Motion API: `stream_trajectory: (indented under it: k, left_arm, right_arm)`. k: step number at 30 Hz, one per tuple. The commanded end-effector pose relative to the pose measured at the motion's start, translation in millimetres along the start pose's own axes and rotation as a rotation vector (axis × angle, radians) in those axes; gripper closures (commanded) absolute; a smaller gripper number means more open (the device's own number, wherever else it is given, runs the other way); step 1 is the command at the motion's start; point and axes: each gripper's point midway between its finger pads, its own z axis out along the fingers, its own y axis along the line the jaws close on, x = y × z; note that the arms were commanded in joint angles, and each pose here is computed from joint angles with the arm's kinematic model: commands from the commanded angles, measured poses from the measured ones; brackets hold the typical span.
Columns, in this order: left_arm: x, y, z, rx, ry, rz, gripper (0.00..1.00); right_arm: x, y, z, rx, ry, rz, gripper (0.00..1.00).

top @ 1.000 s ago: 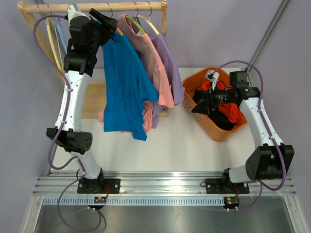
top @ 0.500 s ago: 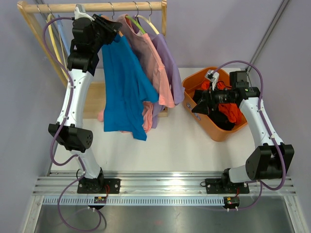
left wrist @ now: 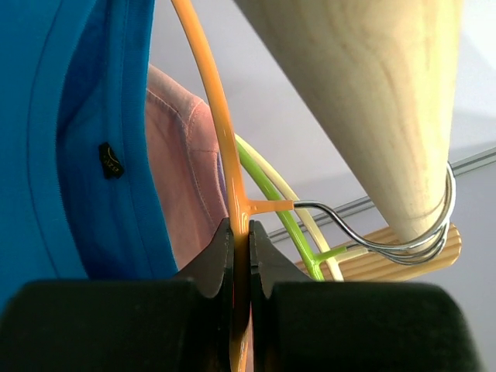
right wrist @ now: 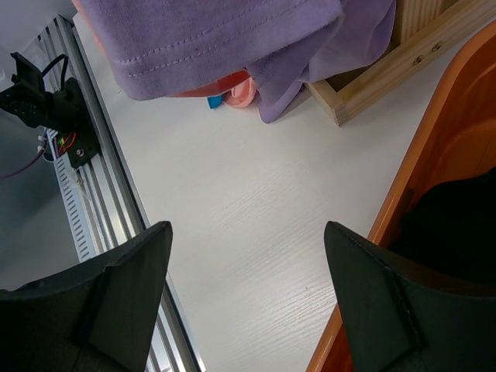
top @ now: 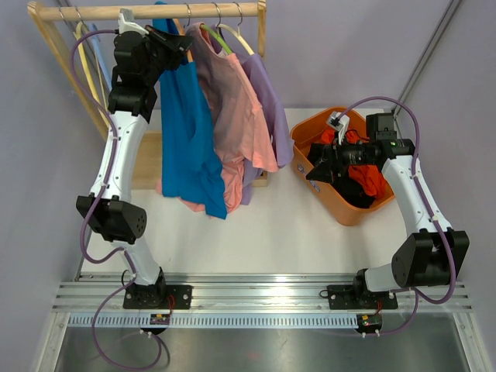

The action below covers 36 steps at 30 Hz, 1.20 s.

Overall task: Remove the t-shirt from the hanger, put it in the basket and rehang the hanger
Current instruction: Grab a hanger with a tshirt on it with the left arm

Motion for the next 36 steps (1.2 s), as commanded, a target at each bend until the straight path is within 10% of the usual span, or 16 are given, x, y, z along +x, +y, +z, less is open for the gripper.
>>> stream_trajectory:
  k: [1, 25, 36]
  left_arm:
    - [-27, -68, -35, 0.192, -0.064, 0.051, 1.0]
    - [-11, -98, -82, 0.317, 0.04, 0.051, 1.0]
    - [51, -76, -170, 0.327, 0.258, 0.166, 1.0]
  right_arm:
    - [-10, 4, -6, 0.01, -0.021, -0.052, 0.13]
    - [-7, 17, -11, -0.019, -0.018, -0.093, 0.13]
    - [-7, 66, -18, -0.236, 0.007, -0.223, 0.12]
